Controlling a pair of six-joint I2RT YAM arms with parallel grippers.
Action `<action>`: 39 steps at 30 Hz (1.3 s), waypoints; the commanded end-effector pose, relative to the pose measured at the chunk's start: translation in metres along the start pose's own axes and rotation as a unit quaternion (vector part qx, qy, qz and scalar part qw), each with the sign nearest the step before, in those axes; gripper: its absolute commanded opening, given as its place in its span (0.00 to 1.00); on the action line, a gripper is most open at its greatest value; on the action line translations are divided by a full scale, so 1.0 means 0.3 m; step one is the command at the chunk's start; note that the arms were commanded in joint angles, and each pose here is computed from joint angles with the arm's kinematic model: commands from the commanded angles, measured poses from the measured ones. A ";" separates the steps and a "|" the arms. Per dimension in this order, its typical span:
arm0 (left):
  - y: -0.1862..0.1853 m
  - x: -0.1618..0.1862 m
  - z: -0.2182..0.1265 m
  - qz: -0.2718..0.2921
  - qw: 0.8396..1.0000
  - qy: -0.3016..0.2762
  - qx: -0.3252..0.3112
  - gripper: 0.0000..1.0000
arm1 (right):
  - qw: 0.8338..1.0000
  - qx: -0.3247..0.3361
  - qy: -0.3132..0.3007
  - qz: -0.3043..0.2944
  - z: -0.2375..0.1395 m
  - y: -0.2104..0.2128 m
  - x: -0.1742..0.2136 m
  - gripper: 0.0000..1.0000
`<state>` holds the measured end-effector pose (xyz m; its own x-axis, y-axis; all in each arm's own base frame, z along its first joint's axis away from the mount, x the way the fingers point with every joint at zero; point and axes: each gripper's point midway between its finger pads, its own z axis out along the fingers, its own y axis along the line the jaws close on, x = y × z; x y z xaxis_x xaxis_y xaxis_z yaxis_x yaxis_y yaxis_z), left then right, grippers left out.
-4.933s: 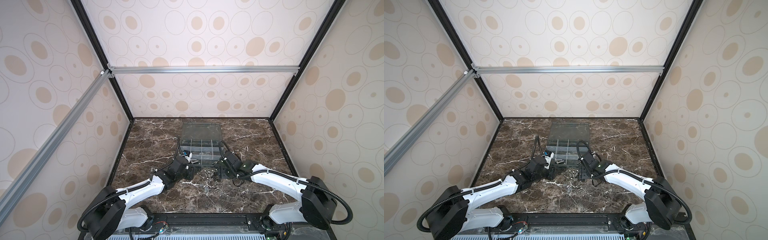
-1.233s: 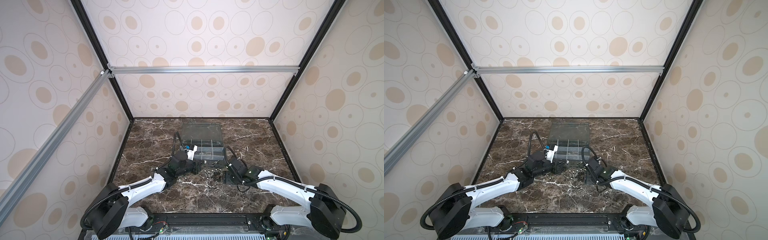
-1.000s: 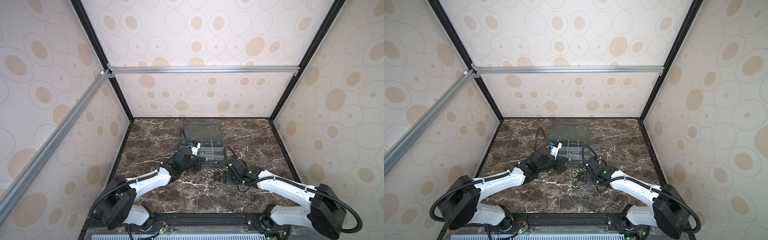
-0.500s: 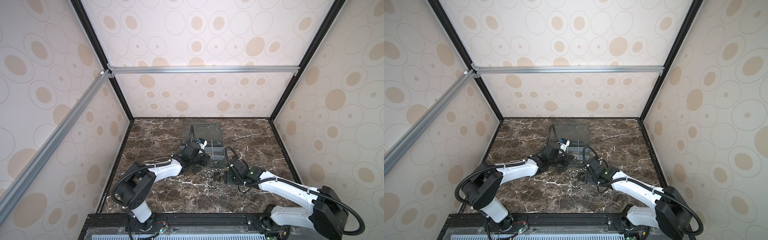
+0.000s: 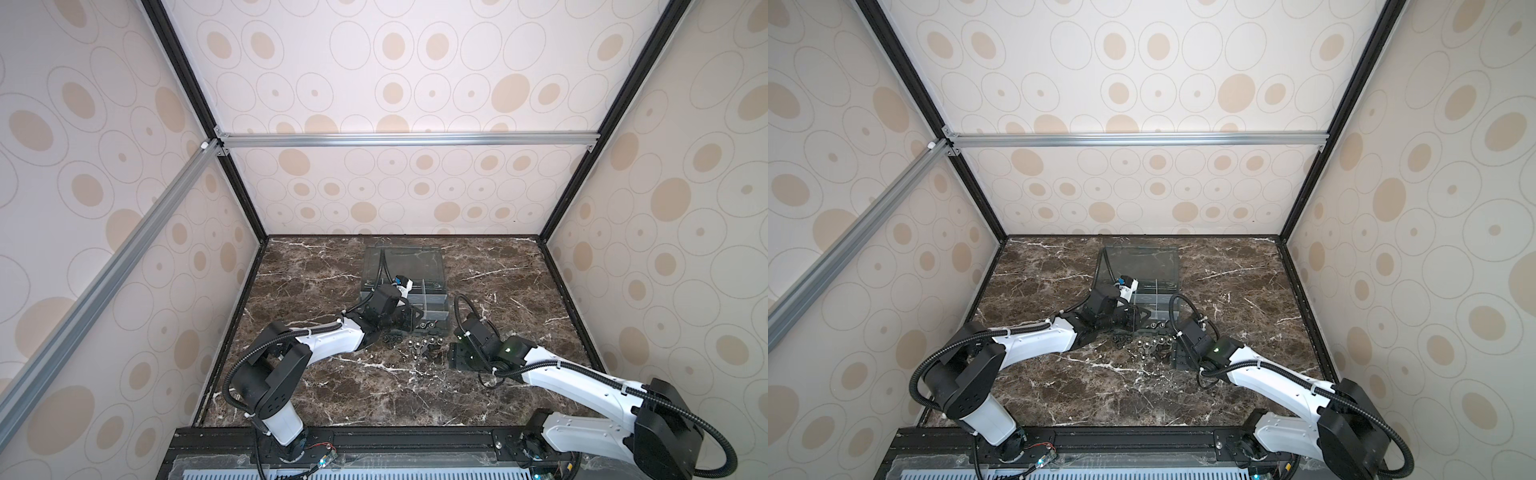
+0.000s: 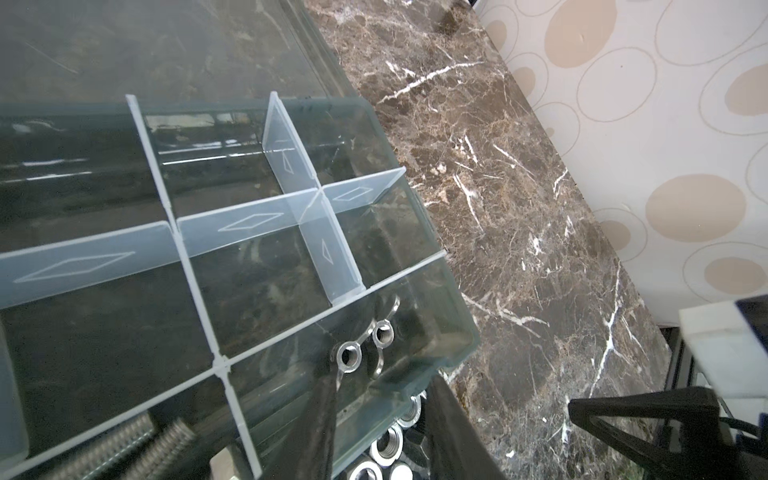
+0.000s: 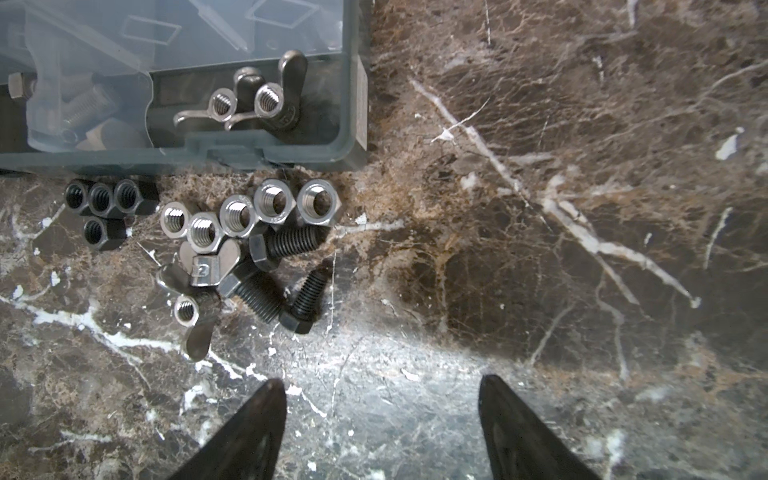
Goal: Sort the screws and nuts into containers
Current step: 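Carry the wing nut over the front compartment and open the left gripper, then withdraw the left gripper while the right gripper moves over the pile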
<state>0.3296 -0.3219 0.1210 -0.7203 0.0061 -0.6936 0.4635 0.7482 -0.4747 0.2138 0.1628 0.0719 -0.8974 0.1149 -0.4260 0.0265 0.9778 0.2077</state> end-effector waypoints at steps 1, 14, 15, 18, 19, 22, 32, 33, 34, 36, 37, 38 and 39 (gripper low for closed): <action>0.001 -0.054 -0.063 -0.006 0.999 -0.035 -0.009 0.38 | 1.000 0.004 -0.005 -0.008 -0.013 -0.002 -0.011 0.77; 0.029 -0.041 -0.187 -0.011 0.997 -0.063 -0.035 0.40 | 1.000 -0.005 0.004 -0.011 0.007 0.030 -0.017 0.77; 0.035 -0.040 -0.196 -0.011 0.997 -0.065 -0.038 0.40 | 1.000 -0.006 0.004 -0.012 0.008 0.034 -0.019 0.76; 0.043 -0.038 -0.222 -0.014 0.996 -0.075 -0.044 0.41 | 1.000 -0.009 0.006 -0.017 0.010 0.046 -0.024 0.76; 0.046 -0.037 -0.230 -0.015 0.996 -0.077 -0.045 0.41 | 1.000 -0.009 0.007 -0.018 0.010 0.050 -0.027 0.76; 0.056 -0.032 -0.250 -0.017 0.995 -0.082 -0.053 0.41 | 1.000 -0.014 0.009 -0.021 0.015 0.065 -0.031 0.76; 0.094 -0.008 -0.314 -0.023 0.992 -0.097 -0.077 0.42 | 0.999 -0.027 0.022 -0.038 0.036 0.124 -0.027 0.76; 0.099 -0.007 -0.320 -0.023 0.992 -0.099 -0.080 0.43 | 0.999 -0.029 0.022 -0.040 0.036 0.131 -0.028 0.76; 0.101 -0.005 -0.325 -0.024 0.991 -0.101 -0.081 0.43 | 0.998 -0.031 0.023 -0.042 0.038 0.136 -0.027 0.76; 0.109 0.003 -0.333 -0.025 0.991 -0.102 -0.085 0.43 | 0.998 -0.033 0.024 -0.051 0.038 0.150 -0.025 0.76; 0.111 0.005 -0.336 -0.025 0.991 -0.103 -0.085 0.43 | 0.998 -0.034 0.024 -0.053 0.039 0.154 -0.024 0.76; 0.116 0.008 -0.340 -0.026 0.990 -0.104 -0.088 0.43 | 0.998 -0.034 0.026 -0.056 0.040 0.158 -0.022 0.76; 0.120 0.012 -0.342 -0.027 0.990 -0.104 -0.089 0.43 | 0.997 -0.035 0.026 -0.057 0.041 0.162 -0.022 0.76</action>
<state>0.2890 -0.2366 0.1564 -0.6155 -0.1343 -0.7766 0.3530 0.8340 -0.4240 0.2246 0.2029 0.0687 -0.9176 0.0101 -0.3973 -0.0823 0.9732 0.2148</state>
